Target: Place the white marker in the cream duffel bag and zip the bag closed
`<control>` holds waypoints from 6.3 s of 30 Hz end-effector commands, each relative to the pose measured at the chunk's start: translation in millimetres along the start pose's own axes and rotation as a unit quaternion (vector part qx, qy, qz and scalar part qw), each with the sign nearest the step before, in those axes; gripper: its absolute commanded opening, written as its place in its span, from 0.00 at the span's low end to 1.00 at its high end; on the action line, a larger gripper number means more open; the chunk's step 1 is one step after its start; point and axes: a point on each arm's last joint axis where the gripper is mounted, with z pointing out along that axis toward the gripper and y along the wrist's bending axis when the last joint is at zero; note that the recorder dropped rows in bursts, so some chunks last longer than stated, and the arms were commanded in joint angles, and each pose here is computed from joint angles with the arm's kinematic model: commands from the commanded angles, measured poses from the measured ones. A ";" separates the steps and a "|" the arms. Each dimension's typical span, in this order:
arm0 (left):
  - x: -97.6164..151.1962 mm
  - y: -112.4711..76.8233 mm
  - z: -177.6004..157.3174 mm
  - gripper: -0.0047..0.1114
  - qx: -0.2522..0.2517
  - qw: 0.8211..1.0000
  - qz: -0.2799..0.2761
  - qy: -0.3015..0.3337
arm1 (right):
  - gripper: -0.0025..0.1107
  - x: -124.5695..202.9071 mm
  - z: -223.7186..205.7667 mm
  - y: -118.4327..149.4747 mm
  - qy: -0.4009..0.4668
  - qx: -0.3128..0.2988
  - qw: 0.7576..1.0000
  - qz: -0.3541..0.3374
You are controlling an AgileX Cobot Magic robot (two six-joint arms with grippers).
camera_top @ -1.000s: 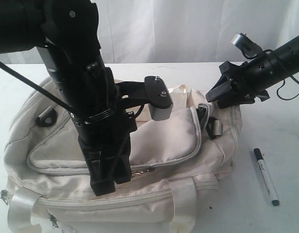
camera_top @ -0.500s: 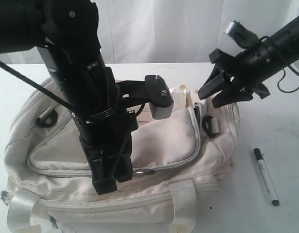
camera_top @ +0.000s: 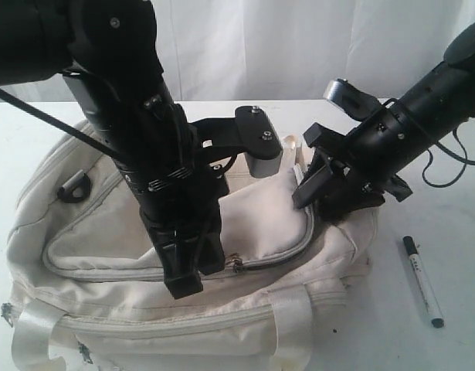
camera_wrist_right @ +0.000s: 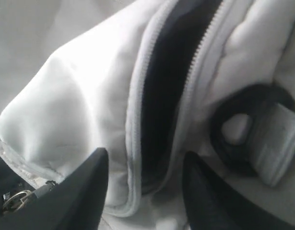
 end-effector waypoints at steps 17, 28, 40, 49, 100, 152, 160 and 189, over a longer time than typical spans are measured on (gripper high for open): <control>12.1 5.5 -2.4 0.04 -0.040 0.997 -0.044 0.051 | 0.02 1.7 26.2 -6.2 0.045 0.096 0.993 -0.046; 34.3 10.1 -8.0 0.04 -0.057 0.983 -0.071 0.161 | 0.02 0.0 26.2 -7.1 0.036 0.102 0.993 -0.049; 93.5 31.3 -19.8 0.04 -0.078 0.972 -0.162 0.151 | 0.02 -0.2 26.2 -7.2 0.035 0.102 0.993 -0.049; 132.9 29.3 -49.7 0.04 -0.126 0.962 -0.229 0.084 | 0.02 -0.1 26.1 -7.6 0.036 0.104 0.993 -0.051; 148.6 23.6 -45.8 0.04 -0.103 0.960 -0.261 0.028 | 0.29 -15.2 -28.9 13.6 0.021 0.219 0.958 -0.182; 144.5 23.6 -45.5 0.04 -0.097 0.958 -0.269 0.005 | 0.59 3.3 74.4 127.3 0.063 0.099 0.836 -0.536; 144.3 23.6 -45.5 0.04 -0.097 0.959 -0.267 0.005 | 0.59 6.4 80.8 128.7 0.073 0.085 0.861 -0.495; 143.2 23.9 -45.5 0.04 -0.096 0.958 -0.270 -0.002 | 0.28 19.7 117.3 134.5 0.134 0.071 0.836 -0.527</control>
